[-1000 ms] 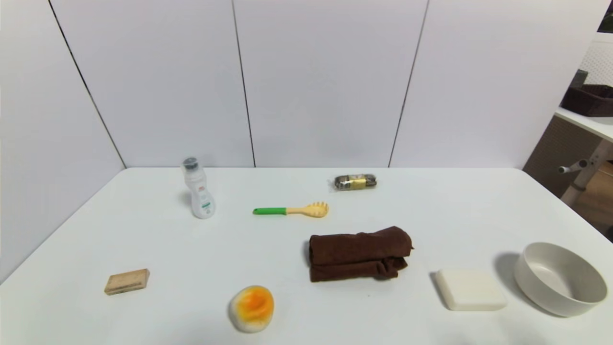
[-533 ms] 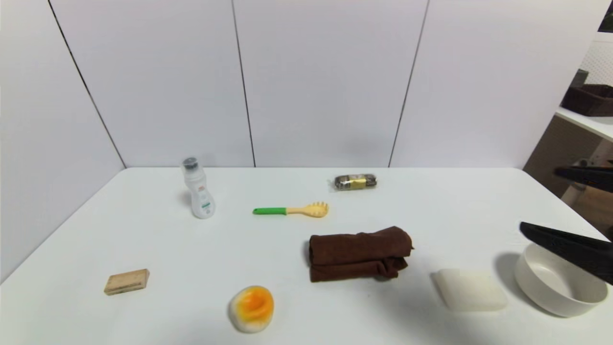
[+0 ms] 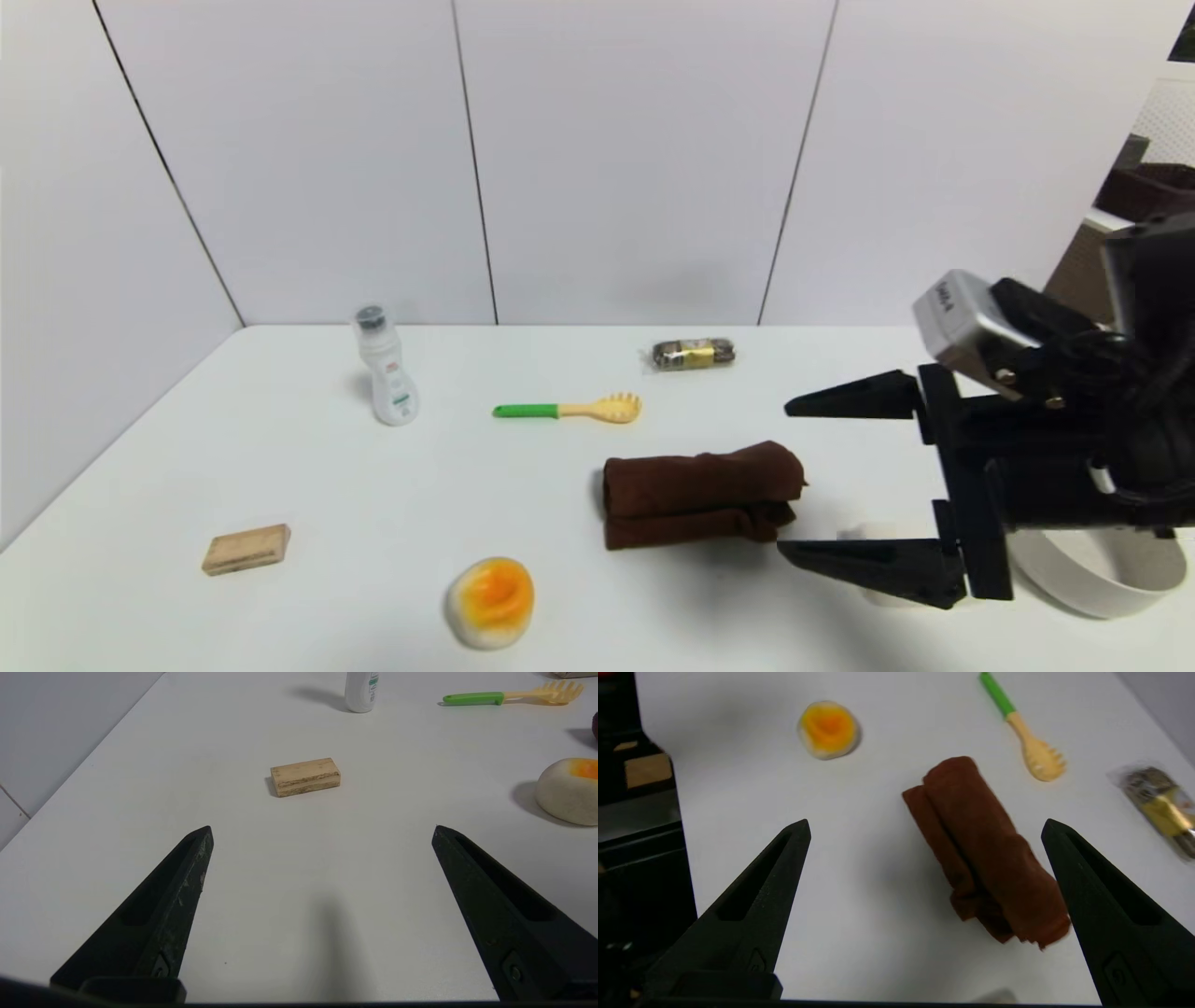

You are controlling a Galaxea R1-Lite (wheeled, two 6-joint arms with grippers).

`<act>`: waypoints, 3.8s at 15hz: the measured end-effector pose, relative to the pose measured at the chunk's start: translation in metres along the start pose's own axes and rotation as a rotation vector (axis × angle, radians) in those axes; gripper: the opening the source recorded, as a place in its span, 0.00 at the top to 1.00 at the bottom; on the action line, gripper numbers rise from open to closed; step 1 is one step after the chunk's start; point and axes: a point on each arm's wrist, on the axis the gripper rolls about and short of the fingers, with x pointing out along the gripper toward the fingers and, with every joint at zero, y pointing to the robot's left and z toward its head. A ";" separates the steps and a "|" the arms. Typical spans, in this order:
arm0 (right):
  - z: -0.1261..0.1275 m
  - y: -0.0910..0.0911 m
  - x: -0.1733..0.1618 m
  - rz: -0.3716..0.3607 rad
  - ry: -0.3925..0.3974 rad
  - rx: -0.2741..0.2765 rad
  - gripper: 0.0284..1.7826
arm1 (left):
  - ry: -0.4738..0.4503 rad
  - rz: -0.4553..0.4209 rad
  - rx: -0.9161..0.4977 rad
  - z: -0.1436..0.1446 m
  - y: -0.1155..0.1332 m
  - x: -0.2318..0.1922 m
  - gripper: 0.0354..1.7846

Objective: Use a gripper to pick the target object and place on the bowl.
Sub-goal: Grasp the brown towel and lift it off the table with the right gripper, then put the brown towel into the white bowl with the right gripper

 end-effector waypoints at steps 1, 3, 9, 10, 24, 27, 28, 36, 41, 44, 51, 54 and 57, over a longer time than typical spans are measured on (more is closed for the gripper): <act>-0.004 -0.005 0.011 0.043 0.008 -0.014 0.04 | 0.000 0.000 0.000 0.000 0.000 0.000 0.06; -0.014 -0.017 0.032 0.102 0.034 -0.051 0.04 | 0.000 0.000 0.000 0.000 0.000 0.000 0.06; -0.056 -0.054 0.076 0.152 0.140 -0.222 0.04 | 0.000 0.000 0.000 0.000 0.000 0.000 0.06; -0.061 -0.061 0.080 0.154 0.150 -0.252 0.04 | 0.000 0.000 0.000 0.000 0.000 0.000 0.06; -0.084 -0.087 0.119 0.193 0.215 -0.221 0.28 | 0.000 0.000 0.000 0.000 0.000 0.000 0.06; -0.085 -0.089 0.119 0.190 0.226 -0.217 0.50 | 0.000 0.001 0.000 0.000 0.000 0.000 0.06; -0.085 -0.088 0.118 0.195 0.230 -0.214 0.55 | 0.000 0.001 0.000 0.000 0.000 0.000 0.06; -0.065 -0.082 0.089 0.185 0.237 -0.193 0.89 | 0.000 0.000 0.000 0.000 0.000 0.000 0.06; -0.041 -0.074 0.049 0.130 0.217 -0.201 0.89 | 0.000 0.000 0.000 0.000 0.000 0.000 0.06; -0.028 -0.072 0.015 0.056 0.199 -0.211 0.89 | 0.000 0.000 0.000 0.000 0.000 0.000 0.06; -0.013 -0.075 -0.070 -0.217 0.193 -0.203 0.89 | 0.000 0.000 0.000 0.000 0.000 0.000 0.06; -0.017 -0.074 -0.099 -0.314 0.231 -0.168 0.89 | 0.000 0.000 0.000 0.000 0.000 0.000 0.06; -0.023 -0.070 -0.129 -0.371 0.305 -0.104 0.89 | 0.000 0.000 0.000 0.000 0.000 0.000 0.06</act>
